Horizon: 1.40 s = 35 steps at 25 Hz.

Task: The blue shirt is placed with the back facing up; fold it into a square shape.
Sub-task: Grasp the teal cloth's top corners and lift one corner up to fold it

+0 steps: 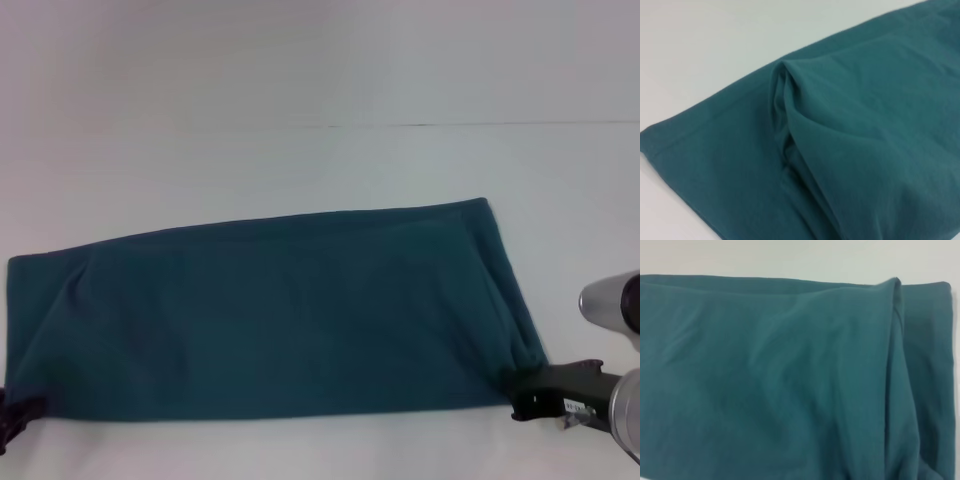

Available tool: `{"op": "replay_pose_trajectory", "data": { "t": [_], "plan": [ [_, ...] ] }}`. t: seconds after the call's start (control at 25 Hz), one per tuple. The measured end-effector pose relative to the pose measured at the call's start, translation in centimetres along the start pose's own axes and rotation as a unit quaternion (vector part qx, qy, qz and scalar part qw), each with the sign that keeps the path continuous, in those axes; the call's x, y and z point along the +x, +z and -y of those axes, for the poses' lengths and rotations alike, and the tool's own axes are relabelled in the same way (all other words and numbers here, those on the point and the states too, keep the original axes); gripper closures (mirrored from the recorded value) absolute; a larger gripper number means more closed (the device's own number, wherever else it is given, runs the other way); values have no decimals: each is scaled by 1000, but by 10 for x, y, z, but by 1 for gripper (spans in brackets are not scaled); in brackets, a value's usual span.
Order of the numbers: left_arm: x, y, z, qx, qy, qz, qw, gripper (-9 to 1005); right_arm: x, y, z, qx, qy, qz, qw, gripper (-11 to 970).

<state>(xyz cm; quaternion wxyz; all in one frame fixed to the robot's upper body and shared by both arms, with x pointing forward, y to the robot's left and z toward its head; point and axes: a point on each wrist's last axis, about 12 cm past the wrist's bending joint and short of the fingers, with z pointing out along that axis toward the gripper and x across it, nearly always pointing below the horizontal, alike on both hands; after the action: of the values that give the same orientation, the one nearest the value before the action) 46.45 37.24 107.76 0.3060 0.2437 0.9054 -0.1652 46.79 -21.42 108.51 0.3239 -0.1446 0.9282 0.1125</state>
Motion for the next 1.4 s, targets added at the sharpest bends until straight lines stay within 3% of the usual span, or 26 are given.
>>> {"op": "replay_pose_trajectory", "data": {
  "t": [0.52,0.88,1.4],
  "plan": [
    [23,-15,3,4,-12,12,1000,967,19,-19,-20,9,7,31,999,925],
    [23,-21,2,2,-7,20,1000,968,35,-30,-24,20,37,28,999,925],
    [26,-25,2,-1,-14,23,1000,967,32,-30,-24,15,42,27,999,924]
  ]
}}
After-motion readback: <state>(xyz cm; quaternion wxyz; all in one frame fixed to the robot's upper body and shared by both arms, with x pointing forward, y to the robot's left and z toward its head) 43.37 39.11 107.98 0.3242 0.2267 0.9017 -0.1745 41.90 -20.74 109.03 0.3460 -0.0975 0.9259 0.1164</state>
